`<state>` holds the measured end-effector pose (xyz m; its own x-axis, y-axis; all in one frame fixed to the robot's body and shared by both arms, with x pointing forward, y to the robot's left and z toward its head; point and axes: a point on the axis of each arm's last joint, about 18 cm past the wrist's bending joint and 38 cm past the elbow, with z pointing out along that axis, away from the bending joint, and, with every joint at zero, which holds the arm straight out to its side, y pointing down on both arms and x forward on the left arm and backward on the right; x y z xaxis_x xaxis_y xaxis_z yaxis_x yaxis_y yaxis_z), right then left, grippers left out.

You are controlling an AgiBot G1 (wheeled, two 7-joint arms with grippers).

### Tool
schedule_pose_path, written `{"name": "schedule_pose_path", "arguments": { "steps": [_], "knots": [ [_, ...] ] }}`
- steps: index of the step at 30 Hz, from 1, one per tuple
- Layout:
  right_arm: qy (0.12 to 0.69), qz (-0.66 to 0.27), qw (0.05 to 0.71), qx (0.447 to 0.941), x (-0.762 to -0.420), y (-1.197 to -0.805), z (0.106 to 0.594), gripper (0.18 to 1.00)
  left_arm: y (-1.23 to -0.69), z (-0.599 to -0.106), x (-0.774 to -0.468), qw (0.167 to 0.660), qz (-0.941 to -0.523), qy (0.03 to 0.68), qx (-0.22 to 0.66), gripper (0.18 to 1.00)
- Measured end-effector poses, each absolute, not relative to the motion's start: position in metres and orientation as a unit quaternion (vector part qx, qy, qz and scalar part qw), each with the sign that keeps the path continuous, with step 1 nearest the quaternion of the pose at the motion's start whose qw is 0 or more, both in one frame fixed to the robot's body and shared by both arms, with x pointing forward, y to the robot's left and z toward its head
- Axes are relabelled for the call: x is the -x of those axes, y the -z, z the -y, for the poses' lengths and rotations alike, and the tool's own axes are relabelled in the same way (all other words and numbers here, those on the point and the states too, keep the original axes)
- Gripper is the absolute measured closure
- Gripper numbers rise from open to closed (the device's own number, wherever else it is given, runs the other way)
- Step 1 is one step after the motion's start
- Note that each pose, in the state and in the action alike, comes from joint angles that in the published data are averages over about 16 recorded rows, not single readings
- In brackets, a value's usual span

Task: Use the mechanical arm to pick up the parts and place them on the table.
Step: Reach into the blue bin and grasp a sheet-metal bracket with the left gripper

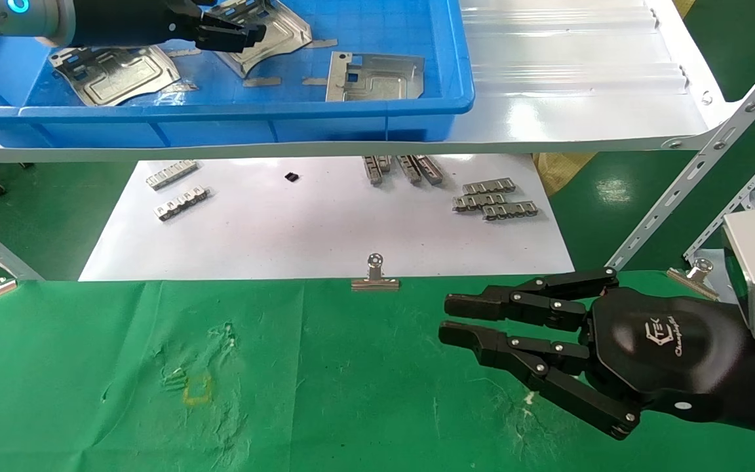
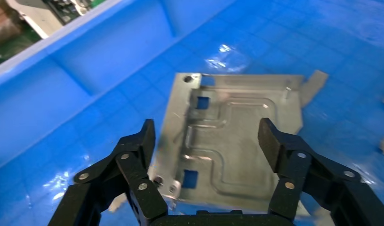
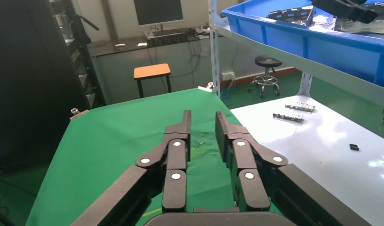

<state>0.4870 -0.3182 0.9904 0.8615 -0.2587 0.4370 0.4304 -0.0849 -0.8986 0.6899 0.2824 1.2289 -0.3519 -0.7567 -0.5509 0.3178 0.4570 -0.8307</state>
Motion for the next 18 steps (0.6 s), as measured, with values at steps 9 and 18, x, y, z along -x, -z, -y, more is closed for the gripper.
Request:
{"name": "schedule_pose_path", "arguments": {
  "steps": [9,18],
  "knots": [
    [0.256,0.062,0.674,0.691,-0.487,-0.990,0.318,0.769,-1.228,-0.290,-0.683,0.535,-0.665,0.494,0.163,0.501],
    [0.256,0.062,0.674,0.691,-0.487,-0.990,0.318,0.564,-1.226,-0.299,-0.682,0.534,-0.662,0.498,0.171,0.715]
  ]
}}
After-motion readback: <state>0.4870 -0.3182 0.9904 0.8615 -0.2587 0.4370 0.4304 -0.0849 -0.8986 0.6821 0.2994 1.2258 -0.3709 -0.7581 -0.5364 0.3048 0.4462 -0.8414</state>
